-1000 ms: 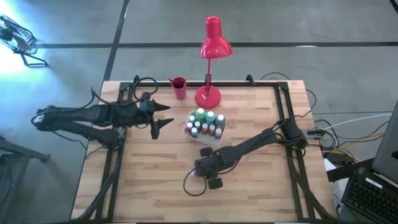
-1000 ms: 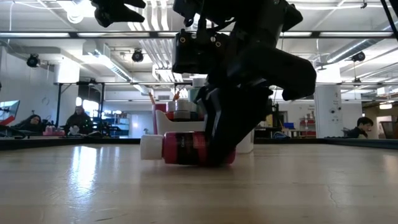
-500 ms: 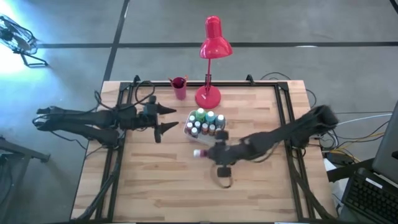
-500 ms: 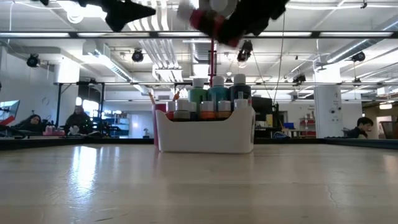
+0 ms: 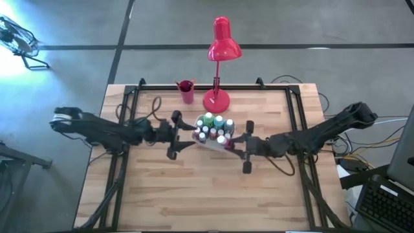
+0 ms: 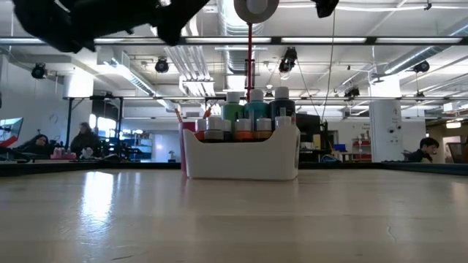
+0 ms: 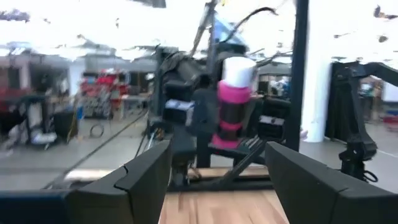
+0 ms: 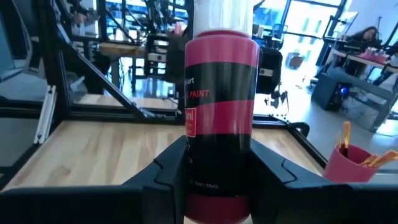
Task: Pick & Place Paint Supplies
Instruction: Put the dark pink paint bottle into the white bin
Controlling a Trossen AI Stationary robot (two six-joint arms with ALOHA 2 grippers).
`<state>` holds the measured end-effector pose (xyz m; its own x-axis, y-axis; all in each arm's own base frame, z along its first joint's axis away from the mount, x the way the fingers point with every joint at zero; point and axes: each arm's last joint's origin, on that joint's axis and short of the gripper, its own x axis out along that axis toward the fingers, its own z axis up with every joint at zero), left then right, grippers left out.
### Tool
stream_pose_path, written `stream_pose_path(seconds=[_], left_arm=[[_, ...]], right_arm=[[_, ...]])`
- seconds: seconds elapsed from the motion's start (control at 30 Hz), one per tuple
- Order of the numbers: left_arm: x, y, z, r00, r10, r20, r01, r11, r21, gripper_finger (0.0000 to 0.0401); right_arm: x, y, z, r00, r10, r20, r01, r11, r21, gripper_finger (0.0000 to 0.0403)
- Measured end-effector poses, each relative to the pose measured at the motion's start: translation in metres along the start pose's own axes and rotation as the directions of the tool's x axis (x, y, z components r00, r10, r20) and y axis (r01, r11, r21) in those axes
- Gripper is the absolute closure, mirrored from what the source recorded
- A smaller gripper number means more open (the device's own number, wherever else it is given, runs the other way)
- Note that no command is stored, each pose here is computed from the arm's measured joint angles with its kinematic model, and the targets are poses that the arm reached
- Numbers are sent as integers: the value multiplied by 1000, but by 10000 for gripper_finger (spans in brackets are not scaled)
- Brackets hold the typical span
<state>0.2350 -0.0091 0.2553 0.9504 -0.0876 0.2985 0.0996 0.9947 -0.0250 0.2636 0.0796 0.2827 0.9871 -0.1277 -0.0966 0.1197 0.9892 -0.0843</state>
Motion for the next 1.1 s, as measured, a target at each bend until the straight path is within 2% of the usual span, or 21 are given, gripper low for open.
stream_pose_path(seconds=[0.23, 0.37, 0.77, 0.93, 1.1], left_arm=[[59, -1, 3, 995, -103, 20, 99, 986, 136, 137], [83, 0, 3, 991, -134, 13, 129, 974, 183, 137], [113, -1, 14, 979, -193, 70, 175, 962, 208, 137], [120, -1, 12, 977, -203, 63, 188, 964, 189, 139], [123, -1, 11, 977, -209, 37, 199, 963, 183, 176]], right_arm=[[-1, 0, -1, 1000, 5, -2, -5, 1000, -16, 295], [-1, 0, -1, 1000, 7, -2, -7, 1000, -30, 295], [0, 2, -4, 1000, 13, -12, -13, 998, -54, 294], [0, 2, -4, 1000, 12, -13, -13, 998, -58, 294], [0, 2, -4, 1000, 10, -14, -11, 998, -63, 294]])
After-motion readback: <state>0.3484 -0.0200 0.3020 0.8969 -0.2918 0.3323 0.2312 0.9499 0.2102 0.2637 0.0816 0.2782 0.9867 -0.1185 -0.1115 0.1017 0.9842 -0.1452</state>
